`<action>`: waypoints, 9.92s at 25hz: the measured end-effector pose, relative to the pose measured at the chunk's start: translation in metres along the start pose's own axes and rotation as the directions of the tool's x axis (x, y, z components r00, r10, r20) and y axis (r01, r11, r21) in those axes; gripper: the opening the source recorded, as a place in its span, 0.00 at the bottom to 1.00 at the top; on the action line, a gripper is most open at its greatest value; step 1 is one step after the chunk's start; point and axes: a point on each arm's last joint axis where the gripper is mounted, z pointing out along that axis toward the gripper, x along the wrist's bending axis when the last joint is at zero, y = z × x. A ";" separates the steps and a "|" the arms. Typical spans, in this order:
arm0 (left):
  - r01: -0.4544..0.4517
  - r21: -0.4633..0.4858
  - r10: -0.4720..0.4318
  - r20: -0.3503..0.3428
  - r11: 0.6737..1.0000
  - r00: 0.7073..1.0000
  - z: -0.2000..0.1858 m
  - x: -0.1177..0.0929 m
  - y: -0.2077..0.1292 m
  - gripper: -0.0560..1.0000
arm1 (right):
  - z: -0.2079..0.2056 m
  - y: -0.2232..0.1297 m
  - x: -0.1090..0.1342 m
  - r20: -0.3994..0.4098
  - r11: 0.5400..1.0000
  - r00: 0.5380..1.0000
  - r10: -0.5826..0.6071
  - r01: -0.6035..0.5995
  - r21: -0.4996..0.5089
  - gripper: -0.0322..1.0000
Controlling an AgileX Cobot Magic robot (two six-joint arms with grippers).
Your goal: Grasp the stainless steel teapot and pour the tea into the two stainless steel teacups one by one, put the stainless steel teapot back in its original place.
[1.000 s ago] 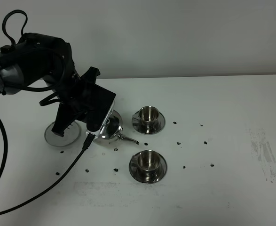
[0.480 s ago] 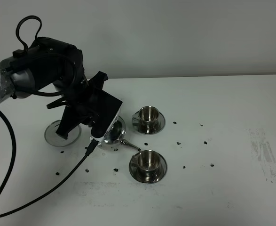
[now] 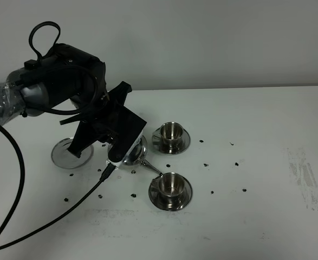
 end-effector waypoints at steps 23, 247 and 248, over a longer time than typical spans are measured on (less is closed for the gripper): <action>-0.080 0.067 0.083 -0.039 0.995 0.996 -0.001 0.006 0.008 0.26 | 0.000 0.000 0.000 0.000 1.000 1.000 0.000 0.000 0.000 0.23; 0.544 -0.204 -0.558 -0.012 0.814 0.830 0.023 0.042 -0.100 0.26 | 0.000 0.000 0.000 0.000 1.000 1.000 0.000 0.000 0.001 0.23; 0.535 -0.198 -0.548 -0.009 0.821 0.837 0.025 0.042 -0.099 0.26 | 0.000 0.000 0.000 0.000 1.000 1.000 0.000 0.000 0.001 0.23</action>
